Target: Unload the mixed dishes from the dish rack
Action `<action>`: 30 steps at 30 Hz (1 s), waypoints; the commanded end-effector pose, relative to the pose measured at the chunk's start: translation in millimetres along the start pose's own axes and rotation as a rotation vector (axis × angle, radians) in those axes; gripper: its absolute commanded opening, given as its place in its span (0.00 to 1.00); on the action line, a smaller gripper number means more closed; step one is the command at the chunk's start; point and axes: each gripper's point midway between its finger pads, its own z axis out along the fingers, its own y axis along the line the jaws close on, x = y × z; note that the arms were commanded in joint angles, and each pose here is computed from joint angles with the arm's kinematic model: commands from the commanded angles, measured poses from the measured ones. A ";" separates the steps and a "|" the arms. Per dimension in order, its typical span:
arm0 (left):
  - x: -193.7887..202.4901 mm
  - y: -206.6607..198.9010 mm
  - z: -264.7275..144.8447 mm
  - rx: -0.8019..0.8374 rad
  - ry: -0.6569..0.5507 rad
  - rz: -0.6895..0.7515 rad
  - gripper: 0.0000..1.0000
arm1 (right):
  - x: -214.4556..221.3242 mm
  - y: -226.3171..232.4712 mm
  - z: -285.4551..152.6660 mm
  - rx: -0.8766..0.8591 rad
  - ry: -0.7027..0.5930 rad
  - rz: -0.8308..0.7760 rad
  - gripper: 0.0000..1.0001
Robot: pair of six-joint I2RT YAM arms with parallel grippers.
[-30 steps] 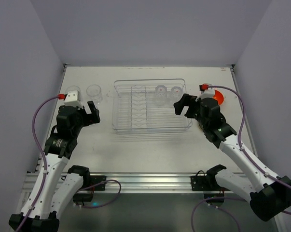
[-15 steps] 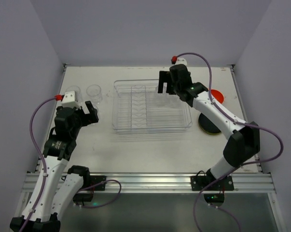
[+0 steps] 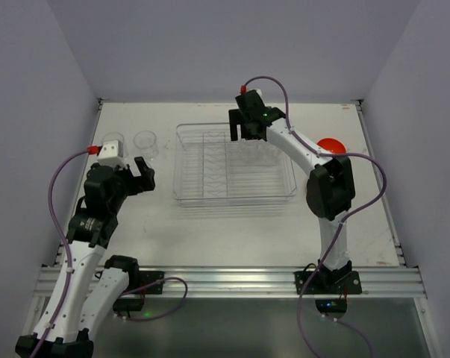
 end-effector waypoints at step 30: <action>2.4 -12.3 9.0 0.073 0.013 0.013 1.00 | 23.7 6.7 34.7 0.048 0.068 0.007 0.77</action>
